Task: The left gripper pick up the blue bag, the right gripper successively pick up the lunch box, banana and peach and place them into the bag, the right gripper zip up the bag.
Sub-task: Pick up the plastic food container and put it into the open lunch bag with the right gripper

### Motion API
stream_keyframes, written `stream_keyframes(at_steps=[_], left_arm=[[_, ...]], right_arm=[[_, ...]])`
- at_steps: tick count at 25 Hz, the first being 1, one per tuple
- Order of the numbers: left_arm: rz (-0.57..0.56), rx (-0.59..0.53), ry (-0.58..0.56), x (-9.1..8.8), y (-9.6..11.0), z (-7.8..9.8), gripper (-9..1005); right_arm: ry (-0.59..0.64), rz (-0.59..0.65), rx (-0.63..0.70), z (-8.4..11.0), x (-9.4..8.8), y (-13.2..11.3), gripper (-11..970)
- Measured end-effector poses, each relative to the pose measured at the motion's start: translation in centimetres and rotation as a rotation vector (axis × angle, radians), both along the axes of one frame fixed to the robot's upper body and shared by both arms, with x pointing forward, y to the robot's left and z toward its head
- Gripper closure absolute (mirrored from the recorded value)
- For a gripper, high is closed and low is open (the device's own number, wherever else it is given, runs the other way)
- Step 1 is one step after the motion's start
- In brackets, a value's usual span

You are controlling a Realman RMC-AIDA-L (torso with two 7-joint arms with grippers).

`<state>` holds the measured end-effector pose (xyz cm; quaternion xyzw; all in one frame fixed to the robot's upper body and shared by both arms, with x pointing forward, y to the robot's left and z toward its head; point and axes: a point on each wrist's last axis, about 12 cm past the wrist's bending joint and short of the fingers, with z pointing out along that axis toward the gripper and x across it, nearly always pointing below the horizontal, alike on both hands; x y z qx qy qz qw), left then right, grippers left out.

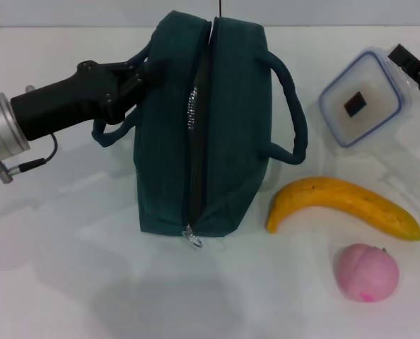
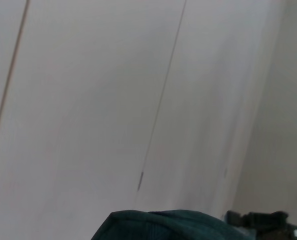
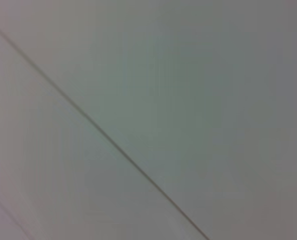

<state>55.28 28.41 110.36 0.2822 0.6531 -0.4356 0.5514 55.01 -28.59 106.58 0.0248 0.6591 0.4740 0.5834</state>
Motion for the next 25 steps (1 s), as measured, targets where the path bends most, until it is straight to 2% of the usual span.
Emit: stream_keyframes(at_steps=[6, 13, 18, 25], left_arm=[[0.011, 0.01, 0.003, 0.2, -0.4, -0.2, 960], [0.019, 0.017, 0.005, 0.2, -0.4, -0.4, 960], [0.022, 0.03, -0.01, 0.1, -0.9, -0.8, 960], [0.017, 0.027, -0.017, 0.1, -1.4, -1.0, 961]], right_arm=[[-0.073, 0.029, -0.024, 0.9, 0.2, 0.3, 863], [-0.18, 0.072, 0.012, 3.2, 1.2, 0.8, 864], [-0.308, 0.14, 0.087, 6.1, 2.6, 2.6, 864], [-0.404, 0.311, 0.145, 10.5, 5.7, 7.4, 864]])
